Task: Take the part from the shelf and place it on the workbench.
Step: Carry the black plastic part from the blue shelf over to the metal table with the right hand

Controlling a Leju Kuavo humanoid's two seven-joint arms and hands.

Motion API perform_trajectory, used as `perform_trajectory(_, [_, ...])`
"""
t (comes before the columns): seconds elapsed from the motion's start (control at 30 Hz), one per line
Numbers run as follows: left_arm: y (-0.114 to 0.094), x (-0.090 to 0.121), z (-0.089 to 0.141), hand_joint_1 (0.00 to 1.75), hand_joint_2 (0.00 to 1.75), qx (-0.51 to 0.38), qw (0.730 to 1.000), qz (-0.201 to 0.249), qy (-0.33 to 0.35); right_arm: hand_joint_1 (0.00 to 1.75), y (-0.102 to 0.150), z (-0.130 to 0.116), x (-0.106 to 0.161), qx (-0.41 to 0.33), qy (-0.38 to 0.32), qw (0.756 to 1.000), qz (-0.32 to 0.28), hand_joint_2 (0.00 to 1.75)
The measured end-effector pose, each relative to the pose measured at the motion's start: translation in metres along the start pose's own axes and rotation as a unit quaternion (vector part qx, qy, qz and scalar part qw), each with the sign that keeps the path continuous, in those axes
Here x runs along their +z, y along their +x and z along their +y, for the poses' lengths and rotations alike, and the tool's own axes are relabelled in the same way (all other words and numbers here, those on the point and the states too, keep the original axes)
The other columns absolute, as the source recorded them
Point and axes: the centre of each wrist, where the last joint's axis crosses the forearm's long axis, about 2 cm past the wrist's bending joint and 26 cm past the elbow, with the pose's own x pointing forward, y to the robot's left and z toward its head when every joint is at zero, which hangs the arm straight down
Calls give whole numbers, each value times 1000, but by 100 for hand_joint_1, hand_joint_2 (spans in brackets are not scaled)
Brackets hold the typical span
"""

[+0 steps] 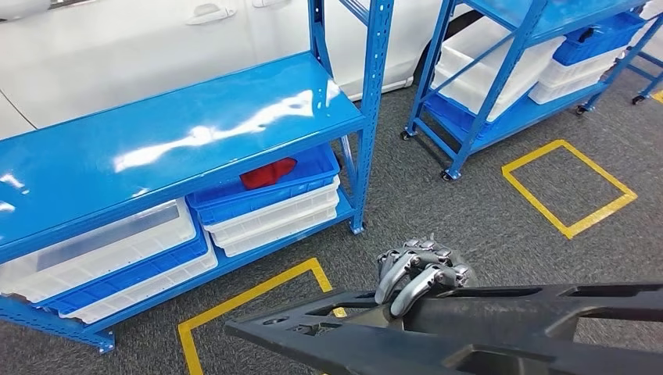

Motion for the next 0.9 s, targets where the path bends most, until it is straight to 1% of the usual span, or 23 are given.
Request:
perform_trajectory(0.17, [2, 0, -2, 0, 175, 1, 1000, -2, -1, 175, 3, 0, -2, 4, 2, 1000, -6, 175])
perform_trajectory(0.3, [-1, 1, -3, 0, 175, 0, 1000, 2, -3, 175, 2, -1, -5, 14, 1, 1000, -8, 175])
perform_trajectory(0.47, [-2, 4, -14, 0, 175, -3, 1000, 3, -16, 175, -5, 3, -12, 6, 12, 1000, -14, 175])
perform_trajectory(0.53, [-1, 5, -17, 0, 175, -10, 1000, 2, -25, 175, -10, 1, -16, 4, 17, 1000, -16, 175])
perform_trajectory(0.63, [3, 4, -21, 0, 175, -15, 999, 0, -35, 175, -22, -7, -18, 5, 28, 1000, -4, 175])
perform_trajectory(0.7, [5, 4, -23, 0, 175, -12, 999, 0, -35, 175, -34, -9, -17, 3, 43, 999, 18, 175])
perform_trajectory(0.8, [1, 5, -23, 0, 175, -9, 999, -3, -35, 175, -62, -10, -15, 6, 67, 996, 54, 175])
perform_trajectory(0.9, [2, 6, -27, 0, 175, -7, 999, -13, -44, 175, -91, -13, -16, 11, 80, 993, 91, 175])
